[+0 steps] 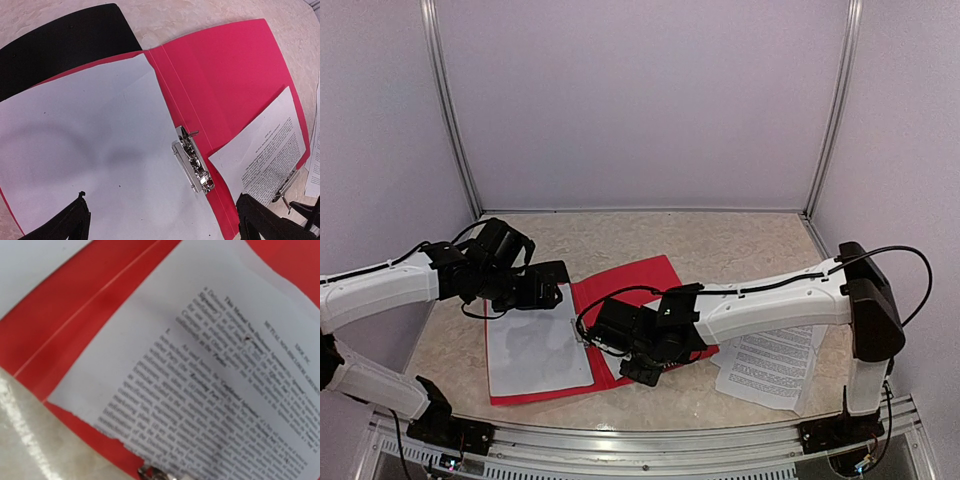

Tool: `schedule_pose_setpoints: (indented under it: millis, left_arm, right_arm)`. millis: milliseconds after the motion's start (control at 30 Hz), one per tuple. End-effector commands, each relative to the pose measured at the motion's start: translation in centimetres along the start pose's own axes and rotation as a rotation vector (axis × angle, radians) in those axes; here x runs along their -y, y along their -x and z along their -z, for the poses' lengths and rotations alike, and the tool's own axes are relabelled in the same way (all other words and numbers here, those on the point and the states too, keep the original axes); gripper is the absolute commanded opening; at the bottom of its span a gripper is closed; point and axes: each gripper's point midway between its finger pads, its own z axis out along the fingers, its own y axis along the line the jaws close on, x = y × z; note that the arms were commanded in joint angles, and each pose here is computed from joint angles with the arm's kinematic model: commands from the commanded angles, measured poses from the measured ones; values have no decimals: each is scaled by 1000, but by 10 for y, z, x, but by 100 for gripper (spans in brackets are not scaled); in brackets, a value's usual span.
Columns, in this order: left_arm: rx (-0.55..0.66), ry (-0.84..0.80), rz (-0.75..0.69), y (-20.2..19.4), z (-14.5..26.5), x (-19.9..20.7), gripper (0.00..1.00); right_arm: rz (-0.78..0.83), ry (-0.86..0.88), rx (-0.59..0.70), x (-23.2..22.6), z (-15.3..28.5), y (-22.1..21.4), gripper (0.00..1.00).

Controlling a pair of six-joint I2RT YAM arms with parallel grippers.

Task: Put the files into the folder
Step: Close the spring clip at the center of the board.

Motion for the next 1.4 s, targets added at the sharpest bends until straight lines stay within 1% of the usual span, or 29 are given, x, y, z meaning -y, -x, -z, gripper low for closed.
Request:
schedule_pose_setpoints:
  millis: [0,100,567,1100,1367]
  left_arm:
    - [12,-2,-18,8,5,4,99]
    - [12,-2,-18,8,5,4,99]
    - [6,10,-17,5,3,1,99]
    - [-2,4,-18,5,0,3,99]
    - [-6,1,-20,5,-1,4,99]
  right_arm:
    - [22,-7,-28,0,-6,-2,27]
    - [19,-13,-41,3,-7,-5,24]
    - [7,-26,-68,10,-6,-14,18]
    - [-63,-67,-101,26,6,-40,17]
    - [-93,-77,-94,31,11,-46,19]
